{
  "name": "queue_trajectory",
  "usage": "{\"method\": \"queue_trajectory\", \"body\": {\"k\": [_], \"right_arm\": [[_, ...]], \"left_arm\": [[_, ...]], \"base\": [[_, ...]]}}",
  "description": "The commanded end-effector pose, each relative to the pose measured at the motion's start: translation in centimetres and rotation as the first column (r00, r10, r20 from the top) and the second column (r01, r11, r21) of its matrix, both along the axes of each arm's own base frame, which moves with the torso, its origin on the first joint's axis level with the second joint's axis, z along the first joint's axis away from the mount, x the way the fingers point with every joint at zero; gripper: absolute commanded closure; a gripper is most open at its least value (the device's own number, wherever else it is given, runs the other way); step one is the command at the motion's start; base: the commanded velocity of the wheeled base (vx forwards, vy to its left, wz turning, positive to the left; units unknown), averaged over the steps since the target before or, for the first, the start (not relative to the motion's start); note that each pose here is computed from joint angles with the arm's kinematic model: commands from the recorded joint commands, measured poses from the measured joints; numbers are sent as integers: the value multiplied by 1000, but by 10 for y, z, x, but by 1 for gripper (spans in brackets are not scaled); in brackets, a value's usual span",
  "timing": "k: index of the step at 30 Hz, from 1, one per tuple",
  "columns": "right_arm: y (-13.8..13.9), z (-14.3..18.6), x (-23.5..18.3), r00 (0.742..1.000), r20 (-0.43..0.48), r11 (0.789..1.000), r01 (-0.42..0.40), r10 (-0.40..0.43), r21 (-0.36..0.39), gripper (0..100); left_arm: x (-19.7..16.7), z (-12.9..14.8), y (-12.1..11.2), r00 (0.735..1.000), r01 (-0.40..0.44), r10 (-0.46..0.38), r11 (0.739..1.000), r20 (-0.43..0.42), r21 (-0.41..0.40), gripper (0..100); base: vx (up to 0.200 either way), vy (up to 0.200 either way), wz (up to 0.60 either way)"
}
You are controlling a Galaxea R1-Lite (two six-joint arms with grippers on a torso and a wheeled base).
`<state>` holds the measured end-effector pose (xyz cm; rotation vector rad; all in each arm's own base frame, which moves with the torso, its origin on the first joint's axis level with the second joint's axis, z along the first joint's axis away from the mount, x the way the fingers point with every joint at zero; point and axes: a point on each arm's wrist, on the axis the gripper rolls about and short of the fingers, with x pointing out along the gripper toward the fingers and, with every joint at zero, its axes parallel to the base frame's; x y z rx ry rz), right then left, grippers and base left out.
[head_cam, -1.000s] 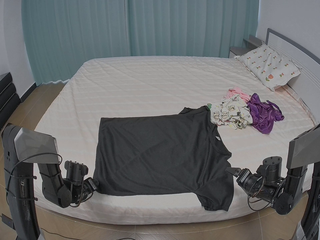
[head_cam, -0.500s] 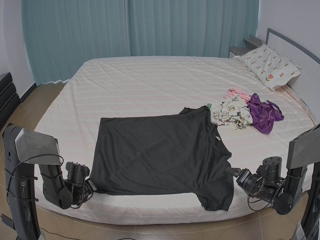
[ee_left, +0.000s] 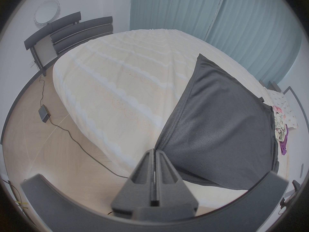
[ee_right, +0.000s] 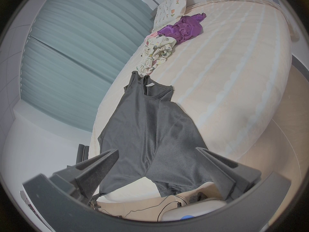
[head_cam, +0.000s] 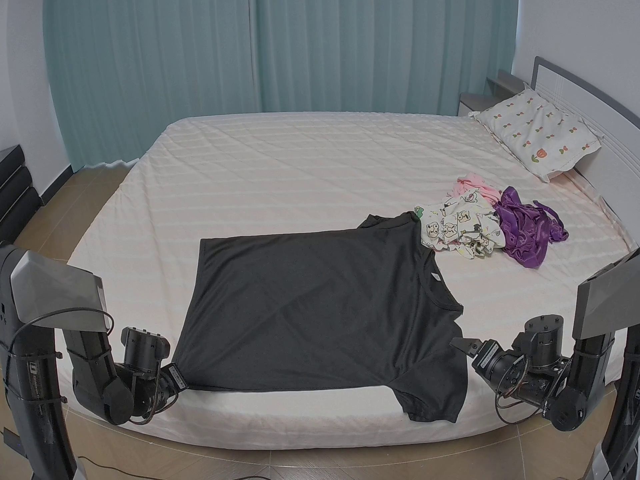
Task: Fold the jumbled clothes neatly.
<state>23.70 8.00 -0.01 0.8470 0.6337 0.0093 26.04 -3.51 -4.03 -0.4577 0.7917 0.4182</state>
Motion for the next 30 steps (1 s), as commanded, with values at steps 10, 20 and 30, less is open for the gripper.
{"method": "queue_trajectory", "body": {"k": [10, 20, 30], "right_arm": [[-9, -14, -11, 997, -71, 993, -45, 37, -109, 0], [-13, -35, 15, 995, -64, 974, -94, 83, -205, 0], [-3, -35, 59, 992, -91, 966, -103, 83, -238, 0]], "left_arm": [[12, 23, 2, 997, 54, -54, 999, 53, 6, 100], [15, 30, 13, 998, 58, -52, 985, 41, -164, 100], [15, 27, 19, 998, 55, -48, 952, 30, -300, 100]], "base": [[0, 0, 0], [0, 0, 0], [0, 0, 0]]}}
